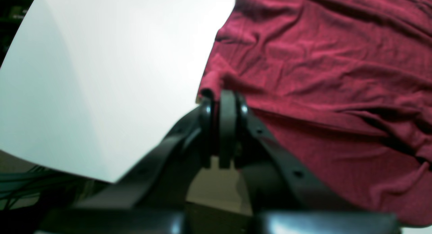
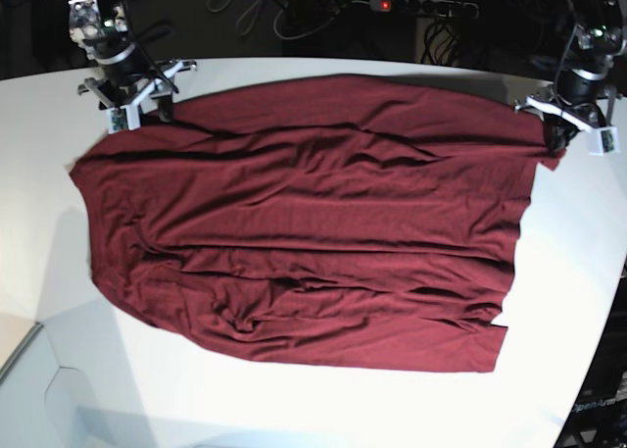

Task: Layout the t-shirt on the table in an organized manner, then fold the t-shirt properly
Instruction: 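Hold the shirt edge with both grippers and pull it taut, then lift the held shirt edge with both grippers, folding a strip over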

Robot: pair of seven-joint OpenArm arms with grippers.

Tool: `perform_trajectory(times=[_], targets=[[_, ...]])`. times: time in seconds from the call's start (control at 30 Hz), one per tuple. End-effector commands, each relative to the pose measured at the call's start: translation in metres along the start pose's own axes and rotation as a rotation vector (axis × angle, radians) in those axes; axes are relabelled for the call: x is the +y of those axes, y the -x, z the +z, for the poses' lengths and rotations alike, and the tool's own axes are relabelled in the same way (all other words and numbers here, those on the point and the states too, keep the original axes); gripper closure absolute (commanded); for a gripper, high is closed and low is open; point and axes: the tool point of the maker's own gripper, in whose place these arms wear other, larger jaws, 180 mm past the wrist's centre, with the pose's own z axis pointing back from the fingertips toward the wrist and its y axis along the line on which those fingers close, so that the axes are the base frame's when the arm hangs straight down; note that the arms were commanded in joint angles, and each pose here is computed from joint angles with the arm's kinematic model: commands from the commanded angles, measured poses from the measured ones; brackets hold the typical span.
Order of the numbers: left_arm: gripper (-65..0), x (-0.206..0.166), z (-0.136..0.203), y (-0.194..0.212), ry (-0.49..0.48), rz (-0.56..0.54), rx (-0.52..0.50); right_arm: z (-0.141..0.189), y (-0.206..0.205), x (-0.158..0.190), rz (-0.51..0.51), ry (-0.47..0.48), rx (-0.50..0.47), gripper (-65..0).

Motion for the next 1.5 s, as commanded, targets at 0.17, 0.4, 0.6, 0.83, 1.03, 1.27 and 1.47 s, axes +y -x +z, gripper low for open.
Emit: perform_trajectory(times=[0.17,0.4,0.6,0.83,1.03,1.27,1.47], targets=[[-0.1,0.002,0.002,-0.012,-0.001,-0.02,-0.039,-0.001,0.019,0.005,0.009,-0.019,0.064,-23.9],[-0.1,0.002,0.002,-0.012,-0.002,-0.018,-0.04,-0.004,0.038,-0.002,-0.002,0.001,0.112,0.0],[-0.1,0.001,0.003,-0.012,0.001,-0.014,-0.042,0.0,0.021,0.002,0.009,-0.013,0.067,0.0],[-0.1,-0.001,0.003,-0.018,0.004,-0.016,-0.057,0.02,-0.029,0.011,0.016,-0.029,-0.068,0.0],[-0.1,-0.004,0.005,-0.021,0.009,-0.022,-0.067,0.036,-0.066,0.002,0.021,-0.001,-0.17,0.0],[-0.1,-0.004,0.006,-0.022,0.009,-0.023,-0.069,0.039,-0.071,-0.015,0.02,0.045,-0.184,0.0],[-0.1,0.015,0.014,-0.033,-0.022,0.054,-0.113,0.04,-0.067,-0.016,0.029,0.037,-0.171,0.0]])
